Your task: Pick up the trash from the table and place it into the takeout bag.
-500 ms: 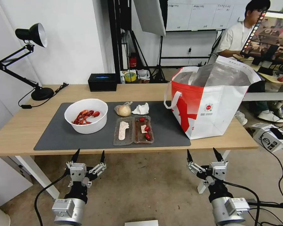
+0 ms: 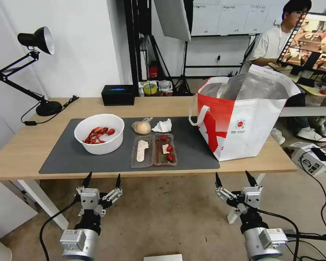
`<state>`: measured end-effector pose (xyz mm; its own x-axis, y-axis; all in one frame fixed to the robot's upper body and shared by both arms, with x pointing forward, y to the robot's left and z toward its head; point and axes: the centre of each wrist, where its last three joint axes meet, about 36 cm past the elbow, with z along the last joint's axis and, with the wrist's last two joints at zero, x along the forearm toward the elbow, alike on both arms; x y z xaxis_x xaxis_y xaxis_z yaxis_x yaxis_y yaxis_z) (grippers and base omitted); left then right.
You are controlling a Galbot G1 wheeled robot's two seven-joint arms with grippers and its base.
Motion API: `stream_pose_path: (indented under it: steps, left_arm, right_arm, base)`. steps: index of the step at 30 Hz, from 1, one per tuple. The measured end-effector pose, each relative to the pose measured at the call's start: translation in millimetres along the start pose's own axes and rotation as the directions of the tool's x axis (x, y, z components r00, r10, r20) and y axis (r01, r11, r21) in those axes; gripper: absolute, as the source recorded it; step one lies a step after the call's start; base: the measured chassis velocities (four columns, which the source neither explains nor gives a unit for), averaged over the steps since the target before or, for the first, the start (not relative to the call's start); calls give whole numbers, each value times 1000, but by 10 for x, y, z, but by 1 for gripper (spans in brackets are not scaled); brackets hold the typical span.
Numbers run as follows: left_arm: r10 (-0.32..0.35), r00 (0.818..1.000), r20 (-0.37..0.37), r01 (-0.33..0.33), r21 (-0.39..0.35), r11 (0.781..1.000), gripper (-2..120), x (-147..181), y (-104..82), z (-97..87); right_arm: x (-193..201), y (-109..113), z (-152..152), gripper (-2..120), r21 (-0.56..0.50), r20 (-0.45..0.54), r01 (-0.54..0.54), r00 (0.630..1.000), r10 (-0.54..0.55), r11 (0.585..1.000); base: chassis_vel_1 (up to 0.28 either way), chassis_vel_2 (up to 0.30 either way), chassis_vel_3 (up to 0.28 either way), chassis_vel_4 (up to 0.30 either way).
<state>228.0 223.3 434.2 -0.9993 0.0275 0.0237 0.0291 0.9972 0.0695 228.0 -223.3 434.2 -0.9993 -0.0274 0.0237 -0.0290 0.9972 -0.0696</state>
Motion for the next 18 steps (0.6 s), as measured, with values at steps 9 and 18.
stream_pose_path:
  steps: [9,18]
  left_arm:
    - [-4,1000,9,4,17,1000,100,3,-6,-5]
    - [-96,980,176,51,244,968,100,66,-85,-174]
  right_arm:
    - [-7,-10,-4,100,1,-1,4,1000,-4,1000]
    - [-160,-169,-122,100,15,-45,65,997,-65,998]
  base:
    - [0,0,0,0]
    - [0,0,0,0]
